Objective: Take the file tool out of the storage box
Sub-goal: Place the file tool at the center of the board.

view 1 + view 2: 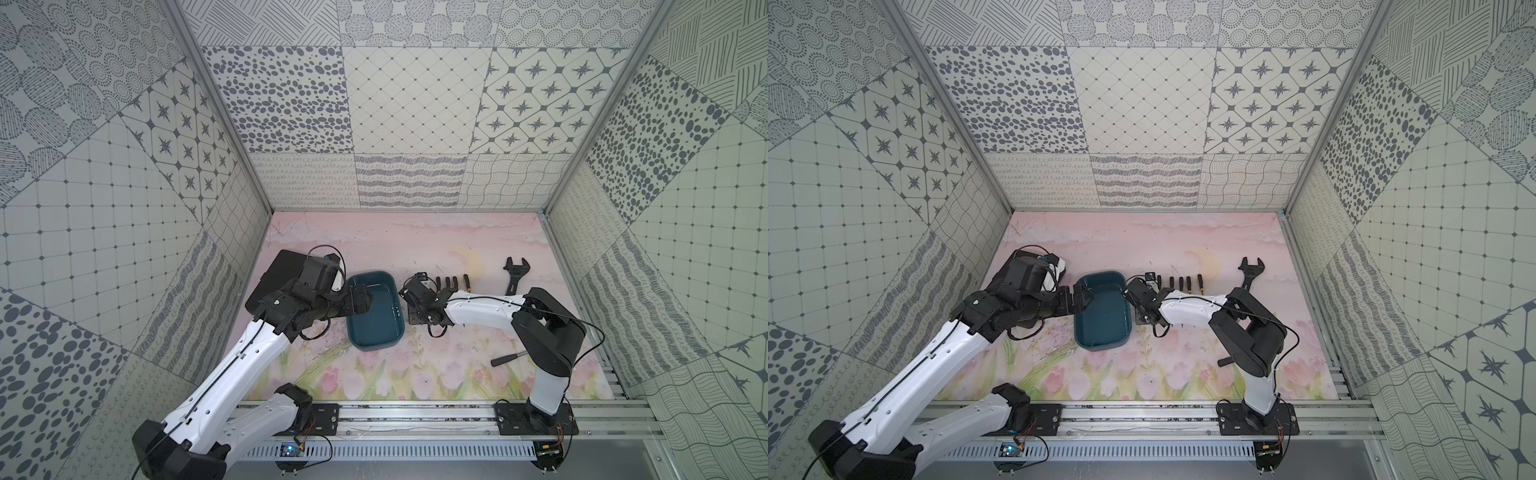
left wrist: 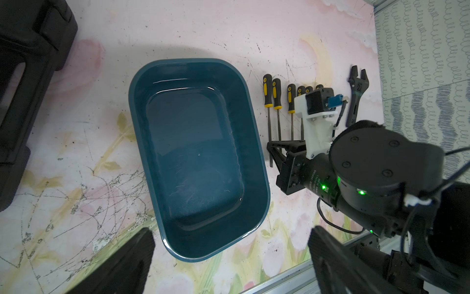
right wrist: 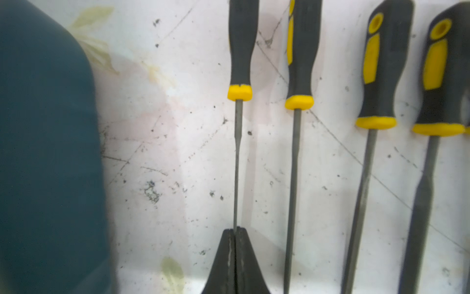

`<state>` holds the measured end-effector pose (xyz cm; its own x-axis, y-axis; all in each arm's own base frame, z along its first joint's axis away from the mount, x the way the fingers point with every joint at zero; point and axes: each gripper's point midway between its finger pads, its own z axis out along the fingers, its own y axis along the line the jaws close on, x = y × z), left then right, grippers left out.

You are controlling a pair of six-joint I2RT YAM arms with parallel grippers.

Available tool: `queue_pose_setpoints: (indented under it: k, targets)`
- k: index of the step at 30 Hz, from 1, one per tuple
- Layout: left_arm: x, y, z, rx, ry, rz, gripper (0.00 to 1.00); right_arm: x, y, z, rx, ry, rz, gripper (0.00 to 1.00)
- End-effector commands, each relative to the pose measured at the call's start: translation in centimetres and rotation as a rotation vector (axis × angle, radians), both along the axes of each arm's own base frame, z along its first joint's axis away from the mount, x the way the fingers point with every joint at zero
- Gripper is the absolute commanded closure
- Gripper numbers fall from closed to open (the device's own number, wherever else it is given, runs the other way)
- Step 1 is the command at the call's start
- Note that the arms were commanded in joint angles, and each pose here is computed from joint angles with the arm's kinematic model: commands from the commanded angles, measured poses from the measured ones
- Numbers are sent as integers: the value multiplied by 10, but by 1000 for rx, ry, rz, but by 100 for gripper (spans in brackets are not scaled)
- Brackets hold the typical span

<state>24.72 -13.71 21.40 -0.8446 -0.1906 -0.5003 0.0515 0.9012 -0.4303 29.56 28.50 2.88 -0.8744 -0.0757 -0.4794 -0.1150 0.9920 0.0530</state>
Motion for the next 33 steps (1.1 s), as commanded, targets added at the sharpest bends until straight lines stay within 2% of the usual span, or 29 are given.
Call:
queue_pose_setpoints:
  k: [1,13,24,27,30,33]
  targets:
    - [-1,3,-1,22,-5,-4,1,8,1,2,-8,-20,-9,97]
    - [1,5,-7,29,8,14,1,7,3,3,-1,-14,7,80]
    - [6,11,-12,61,9,48,1,9,3,48,47,-96,53,60]
    - [7,15,-11,74,-1,65,1,9,-1,64,57,-131,75,48]
    - [9,22,-8,84,-28,106,1,10,-12,80,53,-172,88,25]
    - [11,27,-5,81,-61,142,1,11,-27,90,76,-195,100,13]
